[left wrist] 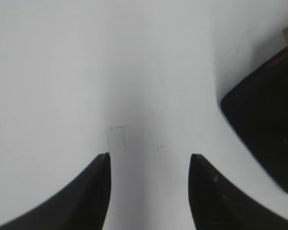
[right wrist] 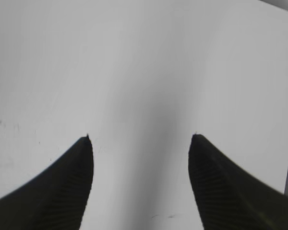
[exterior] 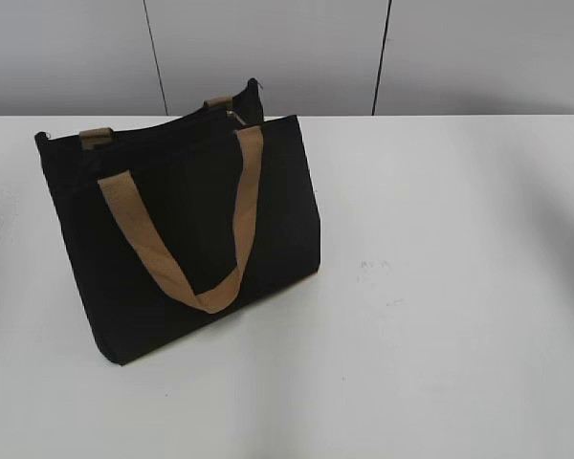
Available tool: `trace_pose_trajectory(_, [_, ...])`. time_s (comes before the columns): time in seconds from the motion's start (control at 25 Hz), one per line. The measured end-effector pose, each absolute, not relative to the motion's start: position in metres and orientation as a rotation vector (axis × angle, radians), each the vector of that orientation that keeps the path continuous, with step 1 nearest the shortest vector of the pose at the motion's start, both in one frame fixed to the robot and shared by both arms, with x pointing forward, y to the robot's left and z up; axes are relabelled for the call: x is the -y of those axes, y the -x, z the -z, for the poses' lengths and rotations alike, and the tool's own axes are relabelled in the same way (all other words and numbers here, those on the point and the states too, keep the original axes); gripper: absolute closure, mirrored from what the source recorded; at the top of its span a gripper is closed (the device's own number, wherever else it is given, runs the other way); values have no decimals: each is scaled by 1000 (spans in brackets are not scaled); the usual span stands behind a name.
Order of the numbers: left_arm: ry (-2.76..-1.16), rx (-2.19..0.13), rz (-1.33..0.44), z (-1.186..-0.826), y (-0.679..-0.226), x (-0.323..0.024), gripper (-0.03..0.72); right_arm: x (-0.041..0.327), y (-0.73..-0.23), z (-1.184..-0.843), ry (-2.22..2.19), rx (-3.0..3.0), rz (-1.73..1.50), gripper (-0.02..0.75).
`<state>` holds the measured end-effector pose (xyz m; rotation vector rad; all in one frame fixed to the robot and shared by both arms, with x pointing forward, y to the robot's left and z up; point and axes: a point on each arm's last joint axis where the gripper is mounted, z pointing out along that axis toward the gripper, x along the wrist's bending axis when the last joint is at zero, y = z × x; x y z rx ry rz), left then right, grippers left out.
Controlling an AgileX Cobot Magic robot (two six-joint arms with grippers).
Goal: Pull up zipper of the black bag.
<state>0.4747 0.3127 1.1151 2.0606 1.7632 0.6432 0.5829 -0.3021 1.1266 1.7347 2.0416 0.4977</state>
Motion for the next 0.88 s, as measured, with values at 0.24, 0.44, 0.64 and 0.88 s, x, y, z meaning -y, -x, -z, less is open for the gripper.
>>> trace_pose_trajectory(0.24, [-2059,-1833,-573,-1129,-485,-313,295,315,-561,-1141,-1757,-2055,-432,253])
trace_pose_trajectory(0.44, [-2099,-1867,-501,-1128,-479,-312,295,312,-546,-1149,-1789,-2094,-431,253])
trace_pose_trajectory(0.64, [-2100,-1819,-472,-1130,-461,-308,295,307,-533,-1152,-1812,-2100,-493,253])
trace_pose_trajectory(0.88, [-2088,-1776,-481,-1115,-408,-303,295,302,-475,-1125,-1878,-2156,-466,254])
